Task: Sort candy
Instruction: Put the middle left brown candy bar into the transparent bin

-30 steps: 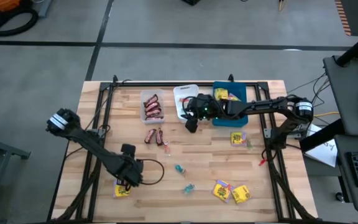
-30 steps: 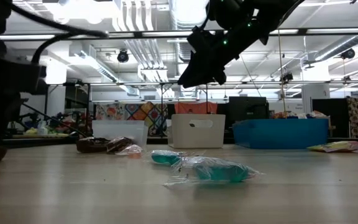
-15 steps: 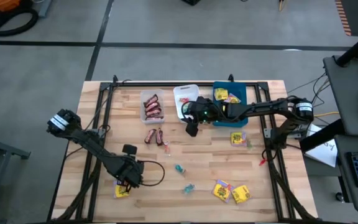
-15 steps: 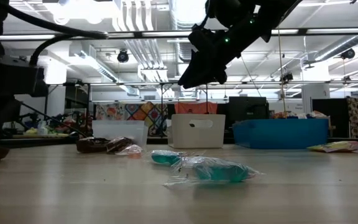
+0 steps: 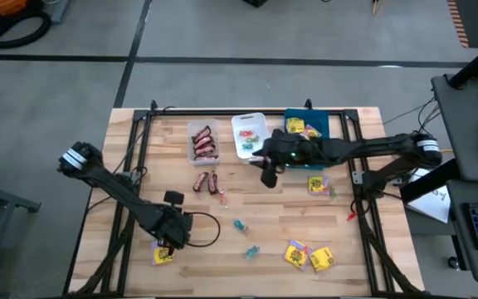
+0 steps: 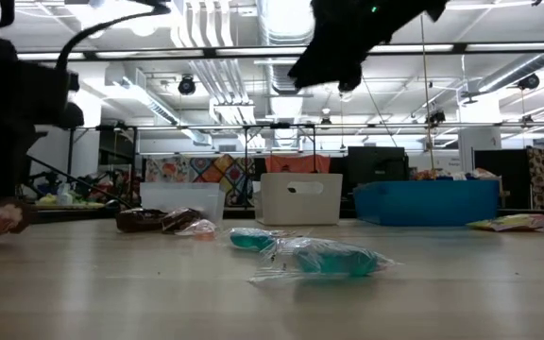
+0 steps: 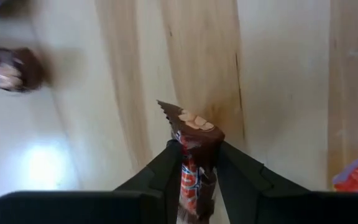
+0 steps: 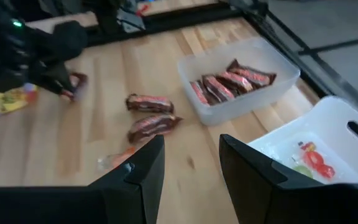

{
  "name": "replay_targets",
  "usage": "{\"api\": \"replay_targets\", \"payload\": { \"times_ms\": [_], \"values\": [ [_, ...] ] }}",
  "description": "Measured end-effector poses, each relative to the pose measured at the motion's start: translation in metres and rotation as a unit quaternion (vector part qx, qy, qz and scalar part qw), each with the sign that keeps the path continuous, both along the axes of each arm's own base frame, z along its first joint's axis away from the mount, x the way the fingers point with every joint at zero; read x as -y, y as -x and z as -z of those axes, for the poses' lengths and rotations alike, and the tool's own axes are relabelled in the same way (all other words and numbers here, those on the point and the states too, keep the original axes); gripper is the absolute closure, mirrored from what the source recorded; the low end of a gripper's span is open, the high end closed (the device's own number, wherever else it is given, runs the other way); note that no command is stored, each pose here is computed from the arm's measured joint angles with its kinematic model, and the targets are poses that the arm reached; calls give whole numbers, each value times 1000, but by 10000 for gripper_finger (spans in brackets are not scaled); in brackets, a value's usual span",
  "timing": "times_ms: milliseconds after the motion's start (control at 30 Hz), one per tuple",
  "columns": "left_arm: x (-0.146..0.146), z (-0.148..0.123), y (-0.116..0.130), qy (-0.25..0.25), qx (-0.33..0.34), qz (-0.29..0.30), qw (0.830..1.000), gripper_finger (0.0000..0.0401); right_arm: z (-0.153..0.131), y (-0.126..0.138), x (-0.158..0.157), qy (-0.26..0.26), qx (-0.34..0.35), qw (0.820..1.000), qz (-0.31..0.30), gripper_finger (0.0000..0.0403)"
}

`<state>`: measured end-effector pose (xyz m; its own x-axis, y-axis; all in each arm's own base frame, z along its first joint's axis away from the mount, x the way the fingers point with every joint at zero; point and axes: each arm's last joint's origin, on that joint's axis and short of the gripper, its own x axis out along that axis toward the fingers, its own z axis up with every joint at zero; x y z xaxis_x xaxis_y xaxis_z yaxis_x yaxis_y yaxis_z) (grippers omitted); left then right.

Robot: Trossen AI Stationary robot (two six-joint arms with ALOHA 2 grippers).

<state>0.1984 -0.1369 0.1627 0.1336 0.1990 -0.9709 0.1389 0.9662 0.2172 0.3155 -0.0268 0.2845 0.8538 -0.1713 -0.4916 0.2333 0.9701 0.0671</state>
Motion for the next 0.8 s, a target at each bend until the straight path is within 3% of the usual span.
{"api": "replay_targets", "payload": {
  "times_ms": [267,533,800],
  "values": [
    [3,-35,-9,-10,65,3,998,323,-31,28,-38,2,28,998,-50,257],
    [-2,-79,-18,-11,160,3,987,324,-34,39,-72,-9,24,994,-107,257],
    [1,-75,-29,11,222,-7,975,315,-30,44,-95,-16,17,989,-144,257]
  ]
}}
